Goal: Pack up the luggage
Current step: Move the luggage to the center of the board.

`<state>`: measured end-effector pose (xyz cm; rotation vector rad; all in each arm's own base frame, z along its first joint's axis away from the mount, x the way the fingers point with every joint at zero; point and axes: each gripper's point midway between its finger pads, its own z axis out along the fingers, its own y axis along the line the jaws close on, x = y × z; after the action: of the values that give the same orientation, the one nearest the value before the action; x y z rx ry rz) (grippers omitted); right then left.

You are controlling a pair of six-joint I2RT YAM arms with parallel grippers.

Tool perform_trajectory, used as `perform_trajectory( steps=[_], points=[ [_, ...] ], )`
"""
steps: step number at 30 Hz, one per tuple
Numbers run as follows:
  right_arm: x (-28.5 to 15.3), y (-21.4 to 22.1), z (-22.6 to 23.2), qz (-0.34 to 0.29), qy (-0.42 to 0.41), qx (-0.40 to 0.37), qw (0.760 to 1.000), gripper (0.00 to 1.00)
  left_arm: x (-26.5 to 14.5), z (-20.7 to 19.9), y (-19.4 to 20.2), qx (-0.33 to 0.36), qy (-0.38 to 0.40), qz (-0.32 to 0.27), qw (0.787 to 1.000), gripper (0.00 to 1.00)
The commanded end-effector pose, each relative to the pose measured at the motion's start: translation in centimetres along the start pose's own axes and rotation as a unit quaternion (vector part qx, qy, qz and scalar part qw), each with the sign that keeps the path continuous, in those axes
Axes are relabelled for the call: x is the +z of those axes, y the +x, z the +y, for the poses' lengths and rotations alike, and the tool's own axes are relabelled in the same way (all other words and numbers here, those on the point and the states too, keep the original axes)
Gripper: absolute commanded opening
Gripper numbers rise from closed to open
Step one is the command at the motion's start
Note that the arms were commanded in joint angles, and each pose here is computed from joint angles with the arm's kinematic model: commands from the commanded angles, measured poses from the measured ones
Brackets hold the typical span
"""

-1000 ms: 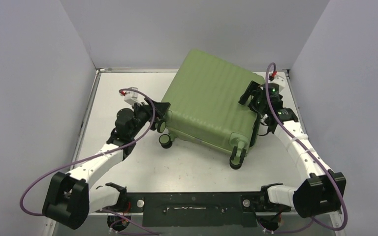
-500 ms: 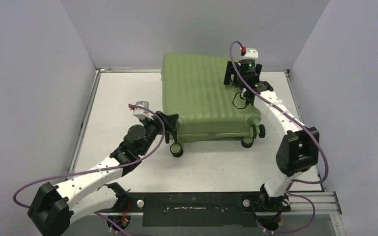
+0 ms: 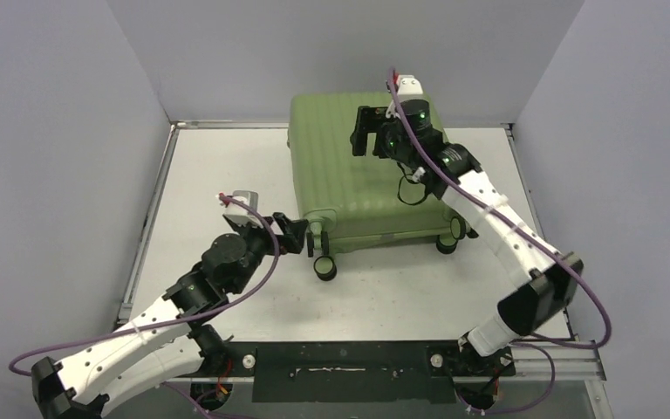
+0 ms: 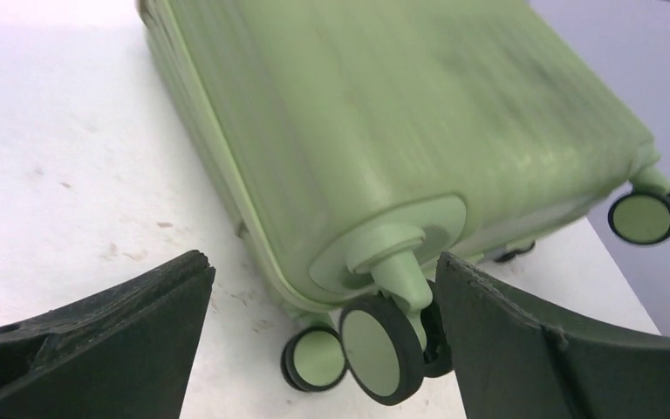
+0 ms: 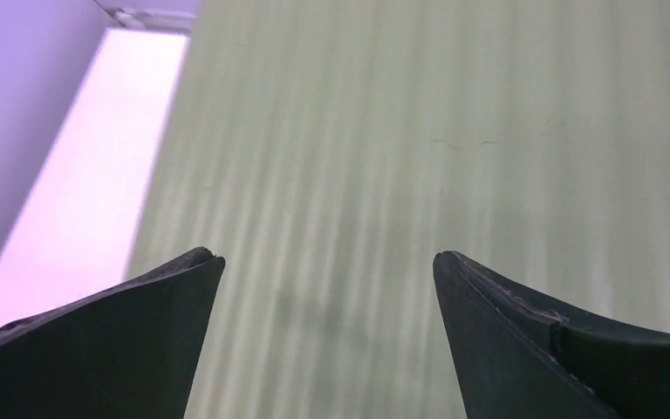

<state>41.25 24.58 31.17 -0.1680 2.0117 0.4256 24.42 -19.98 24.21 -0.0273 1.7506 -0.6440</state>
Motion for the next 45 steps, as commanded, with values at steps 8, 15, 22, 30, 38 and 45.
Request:
perform_trajectory(
  steps=[8, 15, 22, 30, 38, 45],
  points=[
    [-12.3, 9.2, 13.1, 0.016, -0.101, -0.053, 0.993, 0.92, -6.2, 7.5, -8.9, 0.036, -0.182, -0.142, 0.972, 0.97],
    [-11.9, 16.9, 14.9, 0.095, -0.074, -0.072, 0.99, 0.91, -7.2, 9.1, -9.0, 0.039, -0.217, -0.154, 0.963, 0.97],
    [-8.4, 18.0, 12.5, 0.089, 0.013, -0.077, 0.993, 0.84, -6.8, 9.1, -7.9, 0.028, -0.211, -0.141, 0.967, 0.97],
    [-7.0, 19.0, 6.7, 0.082, 0.085, -0.061, 0.991, 0.46, -7.1, 9.6, -7.5, 0.036, -0.22, -0.134, 0.966, 0.97],
    [-10.5, 20.0, -1.4, 0.087, 0.155, -0.042, 0.983, 0.31, -5.8, 9.2, -6.2, 0.052, -0.212, -0.115, 0.969, 0.97],
    [-13.3, 19.1, -10.3, 0.079, 0.226, 0.07, 0.968, 0.53, -2.1, 6.4, -5.4, 0.054, -0.17, -0.092, 0.98, 0.97]
  ],
)
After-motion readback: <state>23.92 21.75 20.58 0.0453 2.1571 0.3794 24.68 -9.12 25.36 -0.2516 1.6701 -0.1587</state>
